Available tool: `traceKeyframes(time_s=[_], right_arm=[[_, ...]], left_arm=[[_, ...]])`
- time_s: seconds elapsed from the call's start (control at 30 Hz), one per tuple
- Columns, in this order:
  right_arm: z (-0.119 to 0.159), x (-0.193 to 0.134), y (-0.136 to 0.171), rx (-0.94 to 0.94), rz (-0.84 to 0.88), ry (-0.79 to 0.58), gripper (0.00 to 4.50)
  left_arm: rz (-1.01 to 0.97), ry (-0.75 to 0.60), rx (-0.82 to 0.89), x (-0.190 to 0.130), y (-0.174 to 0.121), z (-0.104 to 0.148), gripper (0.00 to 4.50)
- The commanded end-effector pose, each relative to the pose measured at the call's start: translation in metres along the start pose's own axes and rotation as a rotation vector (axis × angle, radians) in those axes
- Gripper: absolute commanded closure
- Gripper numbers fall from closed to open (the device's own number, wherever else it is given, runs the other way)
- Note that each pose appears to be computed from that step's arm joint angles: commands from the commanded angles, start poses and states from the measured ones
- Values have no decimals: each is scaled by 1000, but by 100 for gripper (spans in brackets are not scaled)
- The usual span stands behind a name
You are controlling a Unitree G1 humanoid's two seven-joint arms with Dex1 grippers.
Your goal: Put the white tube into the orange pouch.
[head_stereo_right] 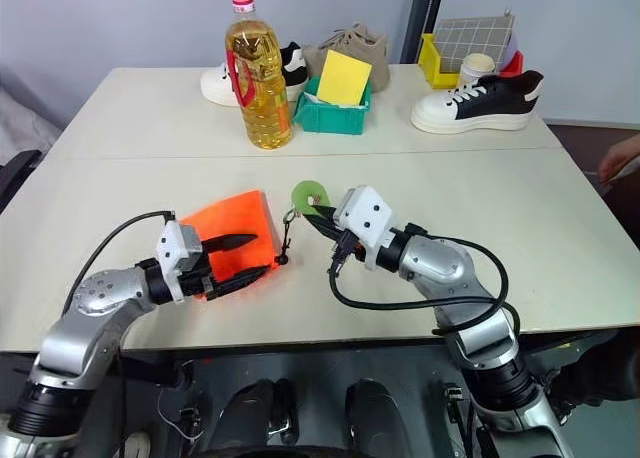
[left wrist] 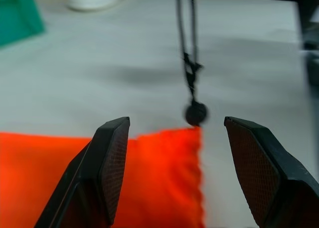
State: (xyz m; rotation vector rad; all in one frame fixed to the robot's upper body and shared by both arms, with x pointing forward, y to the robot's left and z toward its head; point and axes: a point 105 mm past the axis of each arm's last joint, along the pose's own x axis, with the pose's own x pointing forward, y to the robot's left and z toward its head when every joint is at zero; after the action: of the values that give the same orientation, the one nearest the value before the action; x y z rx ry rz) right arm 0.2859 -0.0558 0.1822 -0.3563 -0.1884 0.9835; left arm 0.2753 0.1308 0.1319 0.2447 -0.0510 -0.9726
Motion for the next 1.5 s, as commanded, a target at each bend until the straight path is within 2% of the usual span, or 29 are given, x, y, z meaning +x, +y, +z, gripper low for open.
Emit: traceKeyframes(time_s=[0.03, 0.27, 0.57, 0.73, 1.1, 1.33, 1.5], right_arm=[[15, 4, 3, -23, 6, -61, 441], [16, 23, -7, 19, -88, -92, 441], [20, 41, -4, 36, -98, -133, 441], [24, 42, -2, 19, -90, -143, 441], [30, 40, 8, 5, -77, -140, 441], [30, 41, 12, -6, -43, -120, 441], [32, 44, 15, -16, -12, -123, 441]], left_arm=[[43, -40, 45, 2, -5, 8, 126], [94, -42, -61, -2, -10, -4, 126], [258, -89, 44, 4, -14, 2, 126], [364, -80, 68, 2, -16, 0, 126], [405, -66, 6, -1, -46, 7, 126], [521, -55, -7, -1, -49, 10, 126], [585, -12, -10, 5, -49, 3, 126]])
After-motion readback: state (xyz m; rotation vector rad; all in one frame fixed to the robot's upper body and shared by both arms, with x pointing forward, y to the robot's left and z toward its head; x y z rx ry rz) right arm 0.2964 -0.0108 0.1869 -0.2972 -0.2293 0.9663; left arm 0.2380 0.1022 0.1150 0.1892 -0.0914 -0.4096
